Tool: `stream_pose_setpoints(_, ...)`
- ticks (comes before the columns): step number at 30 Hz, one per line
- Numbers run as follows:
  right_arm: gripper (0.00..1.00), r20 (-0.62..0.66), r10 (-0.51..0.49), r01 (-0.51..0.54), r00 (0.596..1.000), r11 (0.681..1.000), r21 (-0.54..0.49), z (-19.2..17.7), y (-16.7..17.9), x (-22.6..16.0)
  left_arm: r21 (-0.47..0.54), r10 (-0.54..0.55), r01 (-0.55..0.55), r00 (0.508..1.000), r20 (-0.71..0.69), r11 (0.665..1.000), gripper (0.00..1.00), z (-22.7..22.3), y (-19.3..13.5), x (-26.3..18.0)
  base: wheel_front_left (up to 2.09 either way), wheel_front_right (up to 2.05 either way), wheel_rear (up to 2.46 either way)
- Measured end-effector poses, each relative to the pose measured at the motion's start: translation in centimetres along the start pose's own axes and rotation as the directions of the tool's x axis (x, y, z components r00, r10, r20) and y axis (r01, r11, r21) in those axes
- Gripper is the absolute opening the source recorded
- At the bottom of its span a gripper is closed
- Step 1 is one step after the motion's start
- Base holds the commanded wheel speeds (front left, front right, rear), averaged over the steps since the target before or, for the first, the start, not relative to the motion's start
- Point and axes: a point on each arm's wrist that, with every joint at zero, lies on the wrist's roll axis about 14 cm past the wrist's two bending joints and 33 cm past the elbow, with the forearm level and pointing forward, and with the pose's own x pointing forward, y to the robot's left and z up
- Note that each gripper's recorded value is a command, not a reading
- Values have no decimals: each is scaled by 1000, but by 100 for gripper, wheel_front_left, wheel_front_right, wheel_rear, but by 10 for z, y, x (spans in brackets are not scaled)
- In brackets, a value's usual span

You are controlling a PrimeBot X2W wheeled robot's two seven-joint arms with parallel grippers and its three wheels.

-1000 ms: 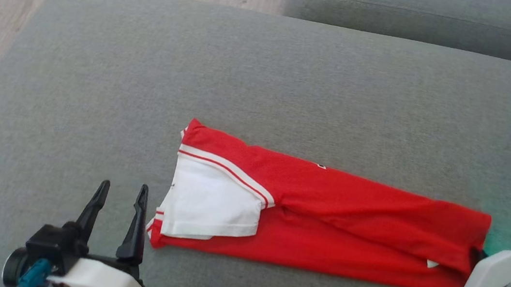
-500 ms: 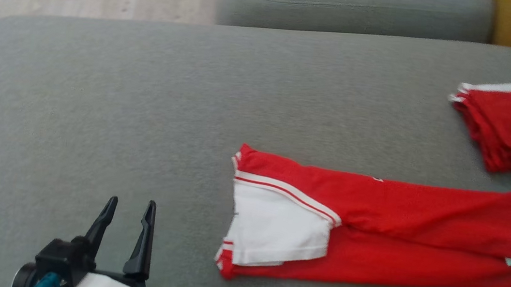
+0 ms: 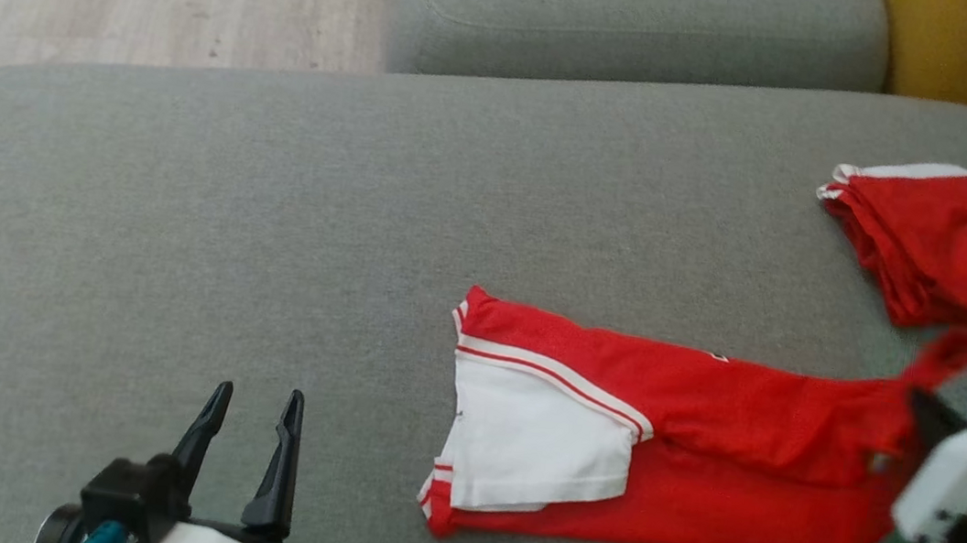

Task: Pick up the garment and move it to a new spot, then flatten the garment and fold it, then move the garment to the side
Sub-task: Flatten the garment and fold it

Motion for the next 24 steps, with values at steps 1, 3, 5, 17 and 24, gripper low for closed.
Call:
stream_pose_setpoints(1,0,8,44,-44,999,999,6,3,15,0,0,5,-5,1000,4,1000,100,1,1,-2,0,0,0)
stream_pose_setpoints(3,0,10,133,-133,991,991,0,5,46,-1,0,15,-15,1000,14,1000,100,3,3,-5,0,0,0)
stream_pose_setpoints(5,0,7,258,-258,966,966,-23,6,90,-4,-2,38,-38,999,24,999,100,6,8,-11,0,0,0)
stream_pose_setpoints(17,0,-90,636,-640,766,768,-21,-31,231,-12,-16,132,-132,990,43,991,100,9,29,-37,0,0,0)
stream_pose_setpoints(24,0,-170,700,-710,694,704,1,-60,269,-6,-29,196,-195,980,43,980,100,7,45,-50,0,0,0)
